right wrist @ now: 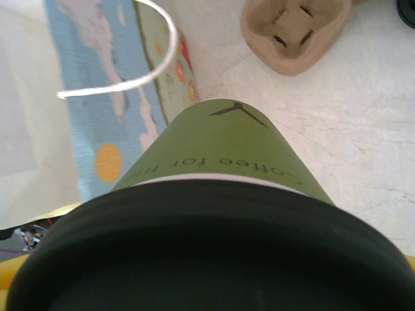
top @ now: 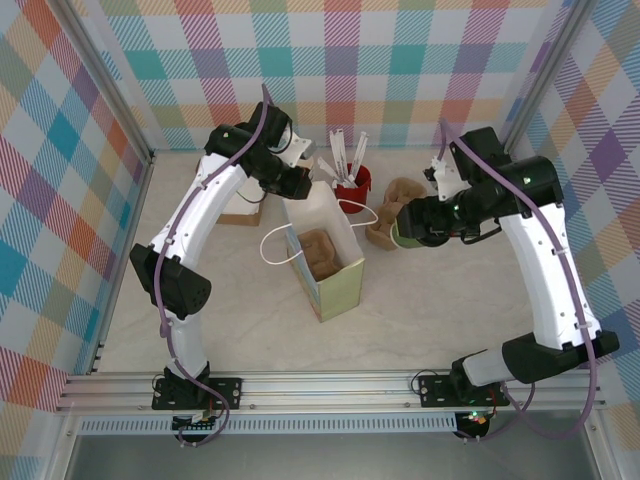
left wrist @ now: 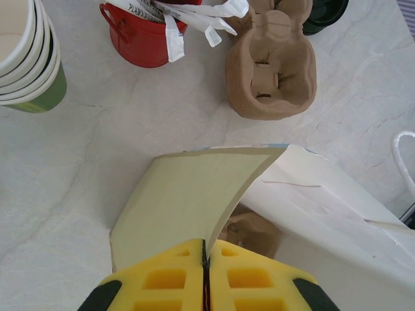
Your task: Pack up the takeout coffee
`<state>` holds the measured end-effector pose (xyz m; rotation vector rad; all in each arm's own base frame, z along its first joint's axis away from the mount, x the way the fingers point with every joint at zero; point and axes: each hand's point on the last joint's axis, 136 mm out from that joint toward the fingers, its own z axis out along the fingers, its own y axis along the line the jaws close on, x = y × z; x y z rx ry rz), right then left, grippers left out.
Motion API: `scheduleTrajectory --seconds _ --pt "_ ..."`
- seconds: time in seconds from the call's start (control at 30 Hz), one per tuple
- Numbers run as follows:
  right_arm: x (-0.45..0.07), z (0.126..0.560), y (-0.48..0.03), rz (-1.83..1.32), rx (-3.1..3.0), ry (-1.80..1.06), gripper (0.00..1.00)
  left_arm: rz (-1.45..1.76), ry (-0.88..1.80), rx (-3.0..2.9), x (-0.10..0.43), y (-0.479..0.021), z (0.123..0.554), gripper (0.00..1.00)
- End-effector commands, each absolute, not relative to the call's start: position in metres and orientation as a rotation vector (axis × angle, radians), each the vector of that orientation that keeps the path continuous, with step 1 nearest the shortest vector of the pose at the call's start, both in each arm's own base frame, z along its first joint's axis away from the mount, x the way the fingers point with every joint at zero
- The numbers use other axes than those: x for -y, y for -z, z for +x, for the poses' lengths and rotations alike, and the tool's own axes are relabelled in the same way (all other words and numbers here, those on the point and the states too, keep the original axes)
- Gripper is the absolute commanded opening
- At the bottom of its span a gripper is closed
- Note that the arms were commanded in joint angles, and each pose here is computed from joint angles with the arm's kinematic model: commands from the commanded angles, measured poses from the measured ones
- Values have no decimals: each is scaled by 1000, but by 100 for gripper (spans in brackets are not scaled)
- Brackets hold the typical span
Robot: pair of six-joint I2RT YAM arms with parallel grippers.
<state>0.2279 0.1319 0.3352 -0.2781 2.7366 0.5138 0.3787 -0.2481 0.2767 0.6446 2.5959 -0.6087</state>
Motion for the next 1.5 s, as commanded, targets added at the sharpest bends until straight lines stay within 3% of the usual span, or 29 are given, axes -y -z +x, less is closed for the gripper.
scheduleTrajectory --seconds 0.0,0.33,0.6,1.47 --pt "-146 214 -355 -289 -2696 -642 89 586 677 -2548 252 -301 374 8" --pt "-192 211 -384 -400 -2596 -808 89 505 745 -2580 257 -302 371 8" --pt "-233 216 -377 -490 -2610 -827 88 501 772 -2588 261 -300 368 8" --pt "-256 217 -302 -662 -2934 -359 87 519 757 -2601 262 -286 368 8"
